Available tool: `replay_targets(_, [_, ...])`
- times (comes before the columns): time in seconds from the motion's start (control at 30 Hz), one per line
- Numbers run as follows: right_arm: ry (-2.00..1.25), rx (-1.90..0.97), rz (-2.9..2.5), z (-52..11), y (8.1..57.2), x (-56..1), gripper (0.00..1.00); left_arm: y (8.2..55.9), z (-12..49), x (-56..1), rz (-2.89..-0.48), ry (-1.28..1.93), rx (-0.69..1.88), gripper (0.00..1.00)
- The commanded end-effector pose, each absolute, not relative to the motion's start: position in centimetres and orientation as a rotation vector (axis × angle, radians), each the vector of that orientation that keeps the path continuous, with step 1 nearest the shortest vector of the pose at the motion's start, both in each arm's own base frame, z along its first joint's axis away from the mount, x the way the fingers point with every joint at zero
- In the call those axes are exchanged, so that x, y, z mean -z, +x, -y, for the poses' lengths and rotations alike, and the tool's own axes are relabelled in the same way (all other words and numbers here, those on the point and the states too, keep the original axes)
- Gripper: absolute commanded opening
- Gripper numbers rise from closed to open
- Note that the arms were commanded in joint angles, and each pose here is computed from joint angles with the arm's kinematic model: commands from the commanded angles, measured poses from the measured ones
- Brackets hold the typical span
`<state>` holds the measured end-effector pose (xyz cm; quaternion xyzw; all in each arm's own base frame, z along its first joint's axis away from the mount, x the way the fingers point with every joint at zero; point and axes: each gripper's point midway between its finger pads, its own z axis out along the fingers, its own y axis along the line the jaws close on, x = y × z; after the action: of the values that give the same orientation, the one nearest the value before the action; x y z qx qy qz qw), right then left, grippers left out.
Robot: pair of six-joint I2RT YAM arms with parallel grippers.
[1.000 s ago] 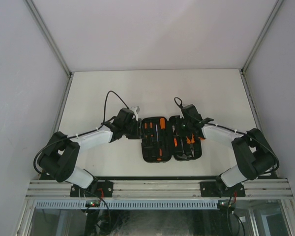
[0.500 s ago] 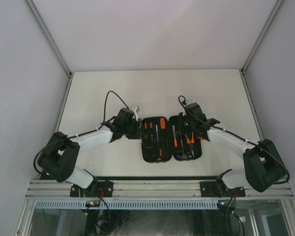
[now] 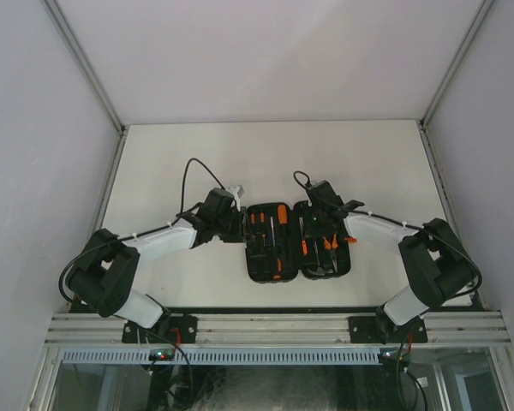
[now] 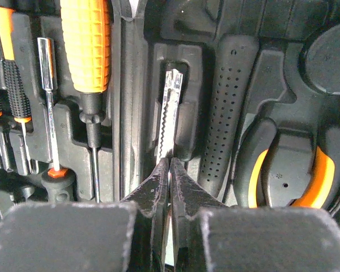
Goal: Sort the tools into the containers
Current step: Adjust the utility knife in the storage box.
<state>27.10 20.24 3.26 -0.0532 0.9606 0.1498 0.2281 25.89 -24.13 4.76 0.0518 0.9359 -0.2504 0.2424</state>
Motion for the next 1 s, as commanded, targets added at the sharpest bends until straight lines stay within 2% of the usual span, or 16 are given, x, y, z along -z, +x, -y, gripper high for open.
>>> replay_targets(0.0, [-0.202, -0.364, -2.635, -21.0, 27.9, -3.2, 0.0, 26.8, 25.2, -6.1, -2.508, 0.165, 0.726, 0.37])
replay_targets(0.3, [-0.3, -0.281, -2.829, -21.1, 24.9, 0.3, 0.0, 26.9, 26.1, -6.7, -2.495, 0.214, 0.736, 0.32])
replay_targets(0.7, [-0.315, -0.319, -3.084, -22.2, 17.8, 7.8, 0.0, 26.5, 27.4, -6.5, -2.504, 0.263, 0.748, 0.21])
replay_targets(0.97, [-0.315, -0.375, -2.982, -22.8, 17.8, 3.4, 0.0, 26.5, 25.5, -6.1, -2.522, 0.218, 0.657, 0.18])
